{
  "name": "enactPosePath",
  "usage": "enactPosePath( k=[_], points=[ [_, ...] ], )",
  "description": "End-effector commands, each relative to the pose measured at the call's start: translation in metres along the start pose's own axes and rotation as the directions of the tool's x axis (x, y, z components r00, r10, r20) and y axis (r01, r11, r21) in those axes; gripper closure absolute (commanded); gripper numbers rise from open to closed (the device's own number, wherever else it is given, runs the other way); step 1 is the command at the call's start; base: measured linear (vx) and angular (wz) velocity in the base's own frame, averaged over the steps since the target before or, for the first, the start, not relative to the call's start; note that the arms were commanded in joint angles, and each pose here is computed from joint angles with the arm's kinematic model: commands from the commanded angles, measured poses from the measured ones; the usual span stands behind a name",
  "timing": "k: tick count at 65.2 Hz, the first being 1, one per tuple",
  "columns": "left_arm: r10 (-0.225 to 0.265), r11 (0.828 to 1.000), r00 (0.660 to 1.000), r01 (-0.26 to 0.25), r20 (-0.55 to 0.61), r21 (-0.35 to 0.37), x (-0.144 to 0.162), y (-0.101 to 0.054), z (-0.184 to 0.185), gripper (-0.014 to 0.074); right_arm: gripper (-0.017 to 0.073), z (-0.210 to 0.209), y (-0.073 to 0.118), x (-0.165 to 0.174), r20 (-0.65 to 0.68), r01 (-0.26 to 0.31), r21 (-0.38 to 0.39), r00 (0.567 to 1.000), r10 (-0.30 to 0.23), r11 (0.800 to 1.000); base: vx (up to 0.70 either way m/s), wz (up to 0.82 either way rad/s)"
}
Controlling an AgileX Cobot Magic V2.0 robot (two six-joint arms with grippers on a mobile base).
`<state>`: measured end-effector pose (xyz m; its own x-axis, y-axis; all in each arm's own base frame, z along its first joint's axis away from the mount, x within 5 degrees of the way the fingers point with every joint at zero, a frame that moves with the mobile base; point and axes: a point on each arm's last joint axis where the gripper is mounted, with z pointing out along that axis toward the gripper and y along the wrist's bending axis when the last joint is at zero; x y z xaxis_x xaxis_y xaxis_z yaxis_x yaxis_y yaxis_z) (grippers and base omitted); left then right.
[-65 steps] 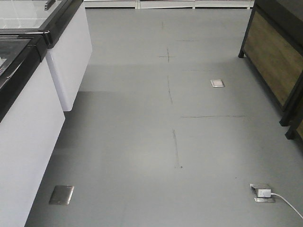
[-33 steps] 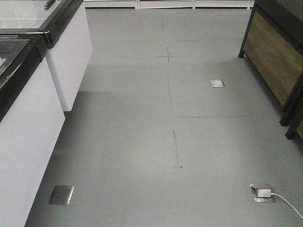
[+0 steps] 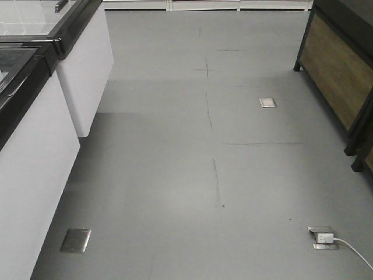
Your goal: Left arm holds basket, right arm returns cookies
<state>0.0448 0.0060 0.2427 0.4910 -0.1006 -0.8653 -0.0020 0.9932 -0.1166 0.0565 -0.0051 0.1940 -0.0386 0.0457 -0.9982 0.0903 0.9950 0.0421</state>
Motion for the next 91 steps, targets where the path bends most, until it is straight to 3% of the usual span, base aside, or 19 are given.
enactPosePath(
  k=[1,9,21,34,48,61,71,79,86,91],
  points=[
    [-0.003,1.0,0.99,0.003,0.138,-0.003,-0.024,-0.001,0.002,0.0599,0.0565,0.0,0.0,-0.001,0.067,0.007,0.0,0.998,-0.007,1.0,0.0,0.0],
    [0.025,1.0,0.991,-0.027,0.131,0.013,-0.04,-0.005,0.006,0.0599,0.0565,0.0,0.0,-0.001,0.067,0.007,0.0,0.998,-0.007,1.0,0.0,0.0],
    [0.148,0.987,0.985,-0.153,0.093,0.049,-0.078,-0.013,0.013,0.0599,0.0565,0.0,0.0,-0.001,0.067,0.007,0.0,0.998,-0.007,1.0,0.0,0.0],
    [0.223,0.972,0.974,-0.226,0.049,0.065,-0.125,-0.02,0.029,0.0598,0.0565,0.0,0.0,-0.001,0.067,0.007,0.0,0.998,-0.007,1.0,0.0,0.0],
    [0.229,0.97,0.973,-0.226,-0.032,0.087,-0.168,-0.028,0.069,0.0598,0.0565,0.0,0.0,-0.001,0.067,0.007,0.0,0.998,-0.007,1.0,0.0,0.0],
    [0.251,0.965,0.965,-0.243,-0.078,0.097,-0.191,-0.034,0.117,0.0596,0.0565,0.0,0.0,-0.001,0.067,0.007,0.0,0.998,-0.007,1.0,0.0,0.0],
    [0.254,0.965,0.959,-0.241,-0.13,0.105,-0.19,-0.037,0.161,0.0596,0.0565,0.0,0.0,-0.001,0.067,0.007,0.0,0.998,-0.007,1.0,0.0,0.0],
    [0.255,0.965,0.945,-0.236,-0.203,0.114,-0.168,-0.038,0.193,0.0596,0.0565,0.0,0.0,-0.001,0.067,0.007,0.0,0.998,-0.007,1.0,0.0,0.0],
    [0.209,0.976,0.935,-0.184,-0.286,0.113,-0.144,-0.037,0.212,0.0593,0.0565,0.0,0.0,-0.001,0.067,0.007,0.0,0.998,-0.007,1.0,0.0,0.0],
    [0.116,0.992,0.931,-0.091,-0.347,0.087,-0.127,-0.037,0.224,0.0589,0.0565,0.0,0.0,-0.001,0.067,0.007,0.0,0.998,-0.007,1.0,0.0,0.0]
  ],
)
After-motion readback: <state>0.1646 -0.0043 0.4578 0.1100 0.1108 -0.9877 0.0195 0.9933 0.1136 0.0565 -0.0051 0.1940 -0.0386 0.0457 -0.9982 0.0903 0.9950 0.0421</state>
